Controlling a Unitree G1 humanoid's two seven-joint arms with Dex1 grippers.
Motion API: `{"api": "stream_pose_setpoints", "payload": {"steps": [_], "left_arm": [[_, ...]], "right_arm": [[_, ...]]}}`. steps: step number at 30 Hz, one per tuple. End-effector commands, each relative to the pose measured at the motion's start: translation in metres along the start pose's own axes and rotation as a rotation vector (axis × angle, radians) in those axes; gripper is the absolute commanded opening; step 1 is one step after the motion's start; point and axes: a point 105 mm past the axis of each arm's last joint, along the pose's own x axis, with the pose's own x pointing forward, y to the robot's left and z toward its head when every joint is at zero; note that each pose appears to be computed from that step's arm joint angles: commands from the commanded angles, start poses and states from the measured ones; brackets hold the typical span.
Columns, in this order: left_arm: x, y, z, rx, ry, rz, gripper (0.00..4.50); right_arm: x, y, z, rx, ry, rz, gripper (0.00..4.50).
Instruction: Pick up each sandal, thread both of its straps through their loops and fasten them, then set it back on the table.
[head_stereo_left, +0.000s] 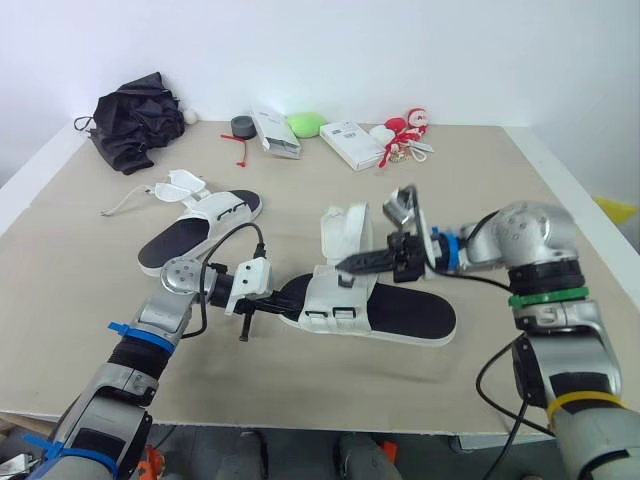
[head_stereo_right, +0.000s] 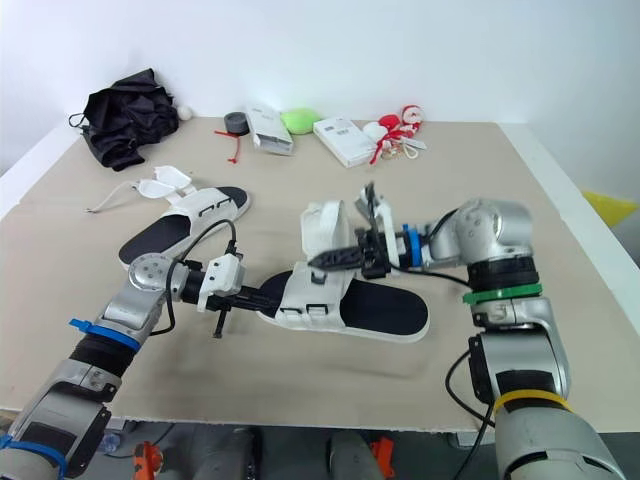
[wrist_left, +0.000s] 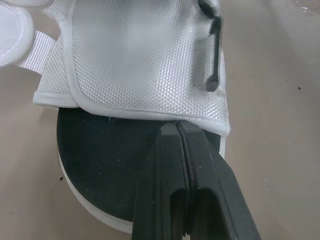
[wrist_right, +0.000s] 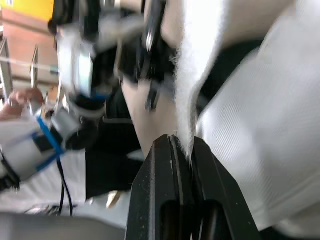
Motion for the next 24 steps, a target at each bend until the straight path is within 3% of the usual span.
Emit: {"api": "stream_pose_setpoints", "payload": {"steps": [1, 8, 16, 24], "left_arm": [[0.01, -0.024, -0.03, -0.093, 0.097, -0.101, 0.0], [0.009, -0.024, -0.03, -0.097, 0.099, -0.099, 0.0], [0.009, -0.024, -0.03, -0.101, 0.098, -0.102, 0.0], [0.01, -0.024, -0.031, -0.105, 0.098, -0.105, 0.0]], "right_arm": [[0.004, -0.006, -0.001, 0.003, -0.007, -0.015, 0.06], [0.015, -0.011, -0.031, 0.022, 0.099, -0.016, 0.06], [0.014, 0.006, -0.042, -0.007, 0.144, 0.085, 0.06], [0.018, -0.003, -0.053, 0.01, 0.181, 0.04, 0.06]]}}
